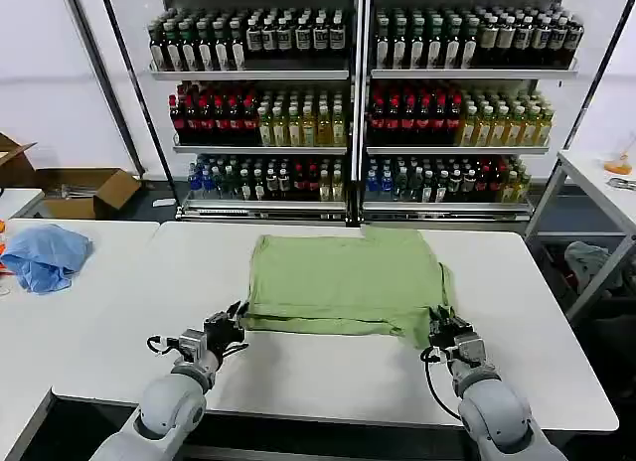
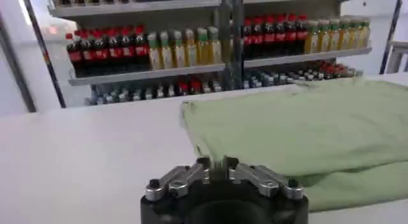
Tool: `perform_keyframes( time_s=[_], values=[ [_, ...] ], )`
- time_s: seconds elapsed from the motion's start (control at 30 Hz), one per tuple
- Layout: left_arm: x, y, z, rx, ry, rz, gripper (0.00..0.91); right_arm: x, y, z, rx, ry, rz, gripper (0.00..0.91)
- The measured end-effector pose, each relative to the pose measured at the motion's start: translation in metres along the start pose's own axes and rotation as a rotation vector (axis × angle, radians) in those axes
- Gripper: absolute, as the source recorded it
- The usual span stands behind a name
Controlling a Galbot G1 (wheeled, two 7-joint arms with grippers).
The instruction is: Fold and organize the clothes.
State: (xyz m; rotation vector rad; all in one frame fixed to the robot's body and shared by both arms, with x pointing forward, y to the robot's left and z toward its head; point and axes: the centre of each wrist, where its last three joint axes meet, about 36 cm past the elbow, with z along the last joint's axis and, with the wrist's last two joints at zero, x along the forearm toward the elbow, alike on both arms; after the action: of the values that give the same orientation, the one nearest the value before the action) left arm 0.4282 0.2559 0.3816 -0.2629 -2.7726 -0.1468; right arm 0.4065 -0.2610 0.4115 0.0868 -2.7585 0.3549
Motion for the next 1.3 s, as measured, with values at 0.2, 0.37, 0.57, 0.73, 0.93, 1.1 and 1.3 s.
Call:
perform_keyframes(
  time_s=[0.2, 0.37, 0.57, 0.73, 0.93, 1.1, 1.3],
  values=[
    [0.012, -0.005, 0.008, 0.019, 0.001, -0.012, 0.907, 0.024, -0.004, 0.005, -0.045, -0.043, 0.03, 0.907],
    [0.014, -0.011, 0.015, 0.039, 0.017, -0.008, 0.907, 0.037, -0.009, 0.016, -0.082, -0.011, 0.063, 0.907],
    [0.009, -0.015, 0.025, 0.05, 0.043, -0.011, 0.373, 0.038, -0.009, 0.026, -0.133, 0.051, 0.068, 0.242],
    [0.003, -0.014, 0.029, 0.057, 0.056, -0.014, 0.03, 0.031, -0.008, 0.031, -0.167, 0.083, 0.062, 0.0],
    [-0.003, -0.012, 0.031, 0.071, 0.067, -0.009, 0.02, 0.021, -0.009, 0.035, -0.188, 0.106, 0.046, 0.0],
    [-0.007, -0.009, 0.031, 0.082, 0.071, -0.005, 0.02, 0.013, -0.011, 0.037, -0.199, 0.12, 0.034, 0.0],
    [-0.008, -0.006, 0.032, 0.095, 0.077, 0.003, 0.02, 0.01, -0.014, 0.037, -0.208, 0.127, 0.024, 0.0]
  ],
)
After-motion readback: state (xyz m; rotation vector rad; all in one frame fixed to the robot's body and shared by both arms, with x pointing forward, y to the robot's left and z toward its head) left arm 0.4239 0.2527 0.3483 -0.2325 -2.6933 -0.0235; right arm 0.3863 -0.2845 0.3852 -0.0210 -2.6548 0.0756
